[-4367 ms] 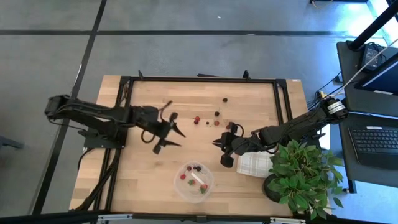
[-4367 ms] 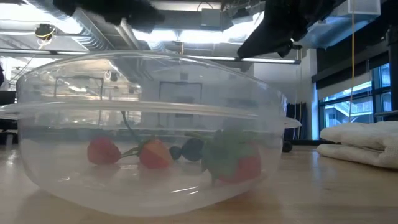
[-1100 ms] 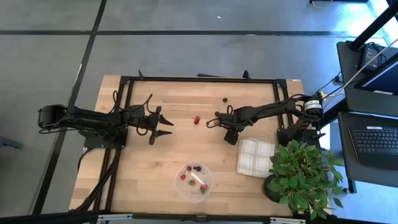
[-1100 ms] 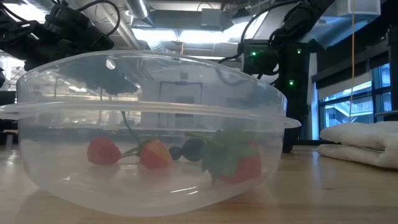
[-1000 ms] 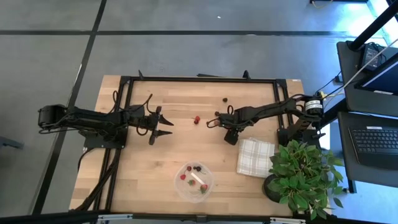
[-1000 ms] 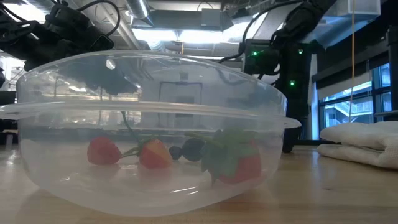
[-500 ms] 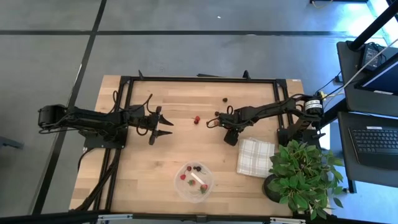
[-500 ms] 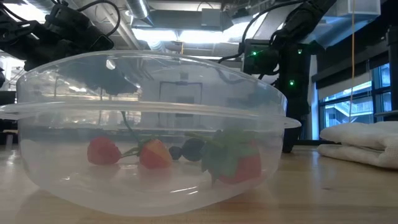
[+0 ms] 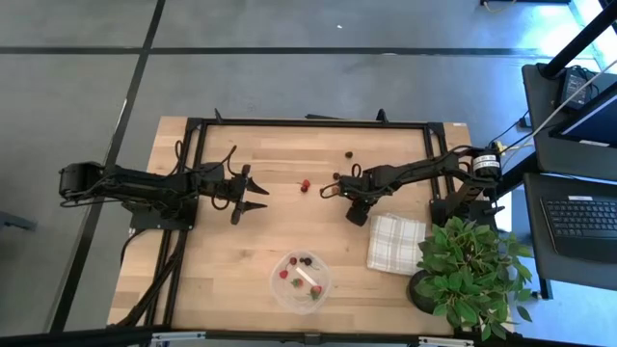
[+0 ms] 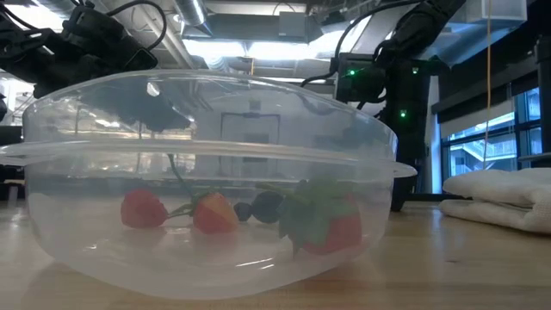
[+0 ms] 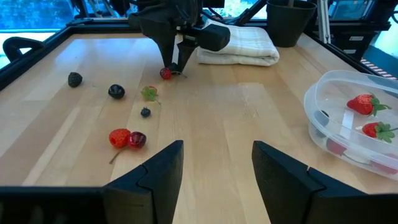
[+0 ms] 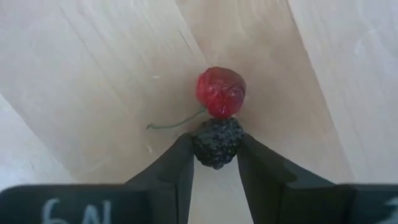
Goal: Pick and placing Produce into tupperware
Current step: Put the blackberry in the bottom transparent bin
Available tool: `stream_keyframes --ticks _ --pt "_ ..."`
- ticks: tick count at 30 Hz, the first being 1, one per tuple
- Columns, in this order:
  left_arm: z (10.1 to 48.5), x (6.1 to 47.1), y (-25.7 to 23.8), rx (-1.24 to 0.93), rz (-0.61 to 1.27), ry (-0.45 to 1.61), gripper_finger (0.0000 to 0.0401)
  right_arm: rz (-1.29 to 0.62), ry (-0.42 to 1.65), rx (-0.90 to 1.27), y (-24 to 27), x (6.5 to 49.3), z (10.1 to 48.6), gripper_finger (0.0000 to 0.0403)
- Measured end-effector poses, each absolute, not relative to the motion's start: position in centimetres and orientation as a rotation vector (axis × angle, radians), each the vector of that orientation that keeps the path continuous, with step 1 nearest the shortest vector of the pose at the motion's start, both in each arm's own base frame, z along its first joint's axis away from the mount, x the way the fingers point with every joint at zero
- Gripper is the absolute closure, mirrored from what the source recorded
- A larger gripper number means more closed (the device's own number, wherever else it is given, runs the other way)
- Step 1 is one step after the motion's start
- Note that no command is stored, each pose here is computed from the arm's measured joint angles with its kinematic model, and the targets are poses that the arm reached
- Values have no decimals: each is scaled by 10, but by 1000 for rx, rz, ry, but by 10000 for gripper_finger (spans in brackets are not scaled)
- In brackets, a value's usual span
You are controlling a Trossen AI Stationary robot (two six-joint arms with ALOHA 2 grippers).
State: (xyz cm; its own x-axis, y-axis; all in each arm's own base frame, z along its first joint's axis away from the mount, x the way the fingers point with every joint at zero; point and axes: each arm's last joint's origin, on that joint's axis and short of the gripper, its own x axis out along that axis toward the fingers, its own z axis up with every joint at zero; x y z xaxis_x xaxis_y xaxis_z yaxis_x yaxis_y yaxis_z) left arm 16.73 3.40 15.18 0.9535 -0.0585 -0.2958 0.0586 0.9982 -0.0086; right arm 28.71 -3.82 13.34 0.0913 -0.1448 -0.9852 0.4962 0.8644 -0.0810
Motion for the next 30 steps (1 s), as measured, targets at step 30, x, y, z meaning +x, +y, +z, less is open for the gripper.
stream_keyframes --ticks 30 --pt "152 167 34 0 -60 301 216 -23 855 267 94 366 241 307"
